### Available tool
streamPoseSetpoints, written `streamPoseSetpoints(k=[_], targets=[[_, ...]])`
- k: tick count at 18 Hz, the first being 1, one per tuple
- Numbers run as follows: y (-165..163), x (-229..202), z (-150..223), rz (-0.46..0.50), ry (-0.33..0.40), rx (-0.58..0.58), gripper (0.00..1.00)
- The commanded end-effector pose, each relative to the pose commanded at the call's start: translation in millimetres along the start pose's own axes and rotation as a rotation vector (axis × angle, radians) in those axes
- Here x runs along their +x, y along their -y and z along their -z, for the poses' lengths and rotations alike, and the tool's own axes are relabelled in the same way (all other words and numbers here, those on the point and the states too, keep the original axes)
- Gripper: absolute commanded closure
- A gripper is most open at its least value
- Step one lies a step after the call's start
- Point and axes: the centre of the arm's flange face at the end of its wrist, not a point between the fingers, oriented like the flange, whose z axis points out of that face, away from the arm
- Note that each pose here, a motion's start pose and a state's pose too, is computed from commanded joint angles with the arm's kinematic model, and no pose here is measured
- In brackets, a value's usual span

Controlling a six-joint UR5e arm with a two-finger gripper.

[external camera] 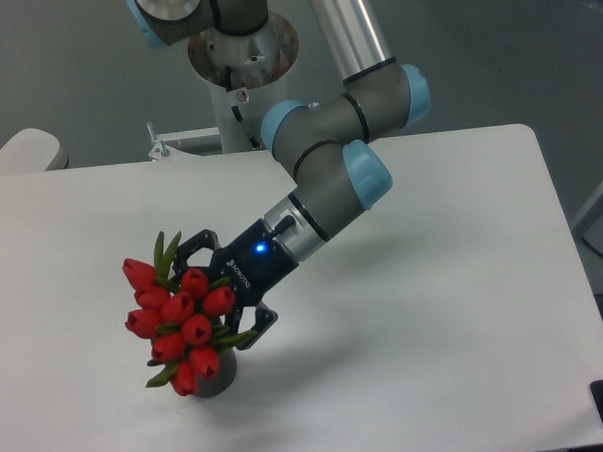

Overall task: Insert the flowers into the vase
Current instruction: 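Open the gripper and pull it away from the tulips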

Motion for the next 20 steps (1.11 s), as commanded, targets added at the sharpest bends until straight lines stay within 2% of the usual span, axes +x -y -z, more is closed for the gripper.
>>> streamPoseSetpoints(k=[13, 16, 20], targets=[[-9, 1, 15, -0.016, 0.024, 0.000, 0.00], [-12, 0, 36, -0.031, 0.061, -0.003, 0.00], [-21, -7, 69, -0.068, 0.151, -0.097, 0.00]])
